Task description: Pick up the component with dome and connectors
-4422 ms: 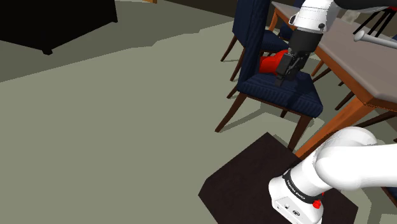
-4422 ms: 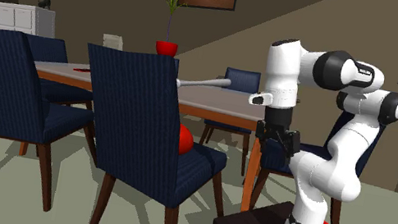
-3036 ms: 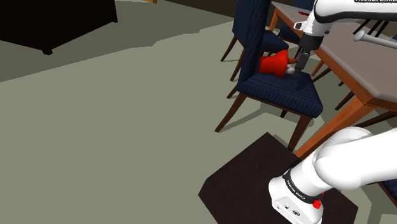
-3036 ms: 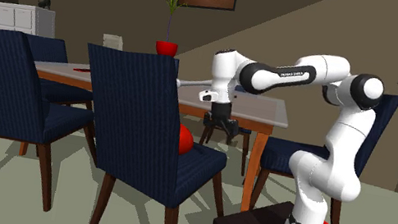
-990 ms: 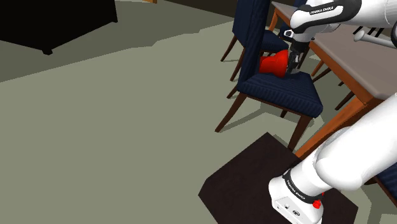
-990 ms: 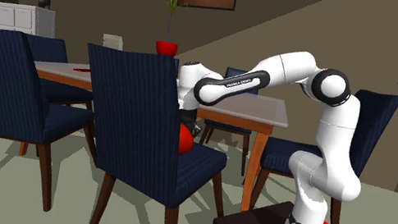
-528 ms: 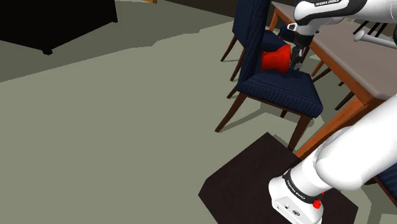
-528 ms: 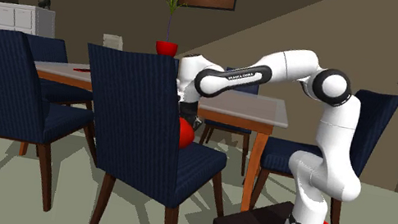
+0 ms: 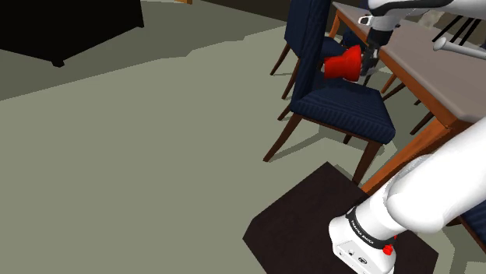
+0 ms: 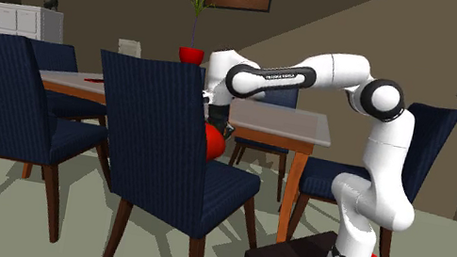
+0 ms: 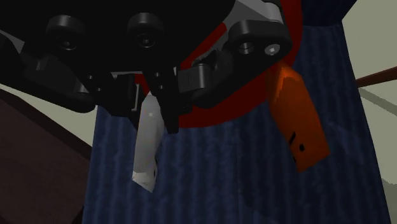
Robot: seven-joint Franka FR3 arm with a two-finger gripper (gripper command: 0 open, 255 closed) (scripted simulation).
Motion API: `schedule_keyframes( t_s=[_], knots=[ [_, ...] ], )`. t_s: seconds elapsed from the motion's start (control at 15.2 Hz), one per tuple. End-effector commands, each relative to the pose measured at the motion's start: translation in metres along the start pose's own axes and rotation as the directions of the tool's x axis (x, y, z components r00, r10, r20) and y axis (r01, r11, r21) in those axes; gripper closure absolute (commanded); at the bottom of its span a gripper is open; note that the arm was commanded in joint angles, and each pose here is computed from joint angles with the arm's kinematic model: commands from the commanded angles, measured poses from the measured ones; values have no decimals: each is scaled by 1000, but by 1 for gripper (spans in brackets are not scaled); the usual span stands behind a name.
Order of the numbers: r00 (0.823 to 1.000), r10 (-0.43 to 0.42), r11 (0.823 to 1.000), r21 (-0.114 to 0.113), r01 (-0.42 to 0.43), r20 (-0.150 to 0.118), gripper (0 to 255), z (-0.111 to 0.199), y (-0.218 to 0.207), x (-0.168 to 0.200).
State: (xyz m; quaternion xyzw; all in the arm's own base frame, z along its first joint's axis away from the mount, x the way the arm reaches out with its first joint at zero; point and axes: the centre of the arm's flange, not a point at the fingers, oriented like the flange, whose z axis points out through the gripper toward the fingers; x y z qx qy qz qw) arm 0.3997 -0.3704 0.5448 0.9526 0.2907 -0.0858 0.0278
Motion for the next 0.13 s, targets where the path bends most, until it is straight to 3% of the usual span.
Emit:
schedule_keyframes(
  t_s=[0.0,0.07],
  knots=[
    [1000,0,1000,-1,0,-1,255,-6,0,-1],
    [1000,0,1000,-1,0,-1,255,-6,0,-1]
  ],
)
